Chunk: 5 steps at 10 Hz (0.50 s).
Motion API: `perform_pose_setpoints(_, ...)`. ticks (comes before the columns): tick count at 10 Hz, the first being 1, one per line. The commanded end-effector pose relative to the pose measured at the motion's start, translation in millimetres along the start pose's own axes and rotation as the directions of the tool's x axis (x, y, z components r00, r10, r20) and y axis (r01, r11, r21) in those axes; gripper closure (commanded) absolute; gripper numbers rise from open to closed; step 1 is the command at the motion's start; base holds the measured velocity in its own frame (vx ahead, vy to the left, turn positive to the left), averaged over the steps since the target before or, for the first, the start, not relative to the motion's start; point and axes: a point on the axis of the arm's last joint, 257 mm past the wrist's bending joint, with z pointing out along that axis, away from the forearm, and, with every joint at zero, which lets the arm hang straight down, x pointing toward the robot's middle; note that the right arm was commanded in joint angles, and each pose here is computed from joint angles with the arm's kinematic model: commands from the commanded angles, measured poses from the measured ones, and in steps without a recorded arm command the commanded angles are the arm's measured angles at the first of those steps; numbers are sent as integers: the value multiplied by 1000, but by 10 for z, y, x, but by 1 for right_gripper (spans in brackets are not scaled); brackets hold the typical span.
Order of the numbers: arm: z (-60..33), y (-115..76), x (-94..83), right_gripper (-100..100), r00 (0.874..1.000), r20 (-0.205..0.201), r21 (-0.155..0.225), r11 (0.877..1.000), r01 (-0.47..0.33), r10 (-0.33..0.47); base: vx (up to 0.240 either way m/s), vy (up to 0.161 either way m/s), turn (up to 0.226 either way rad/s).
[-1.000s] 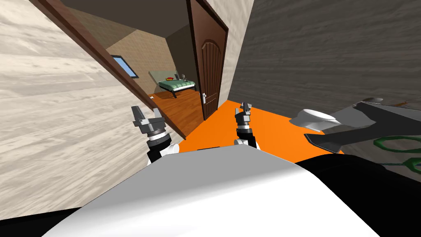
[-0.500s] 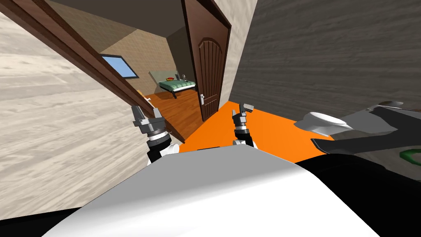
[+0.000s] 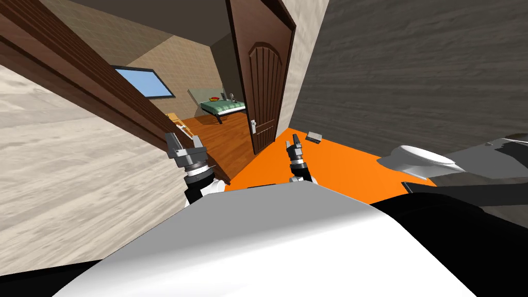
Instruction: Push the door open
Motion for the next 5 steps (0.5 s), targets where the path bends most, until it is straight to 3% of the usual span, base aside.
perform_pose_setpoints(1,-28,-108,115,-100,1000,-23,21,1000,-11,11,197,-92,47)
perform_pose_setpoints(5,-134,-392,428,-100,995,-89,83,996,-37,44,209,-79,53)
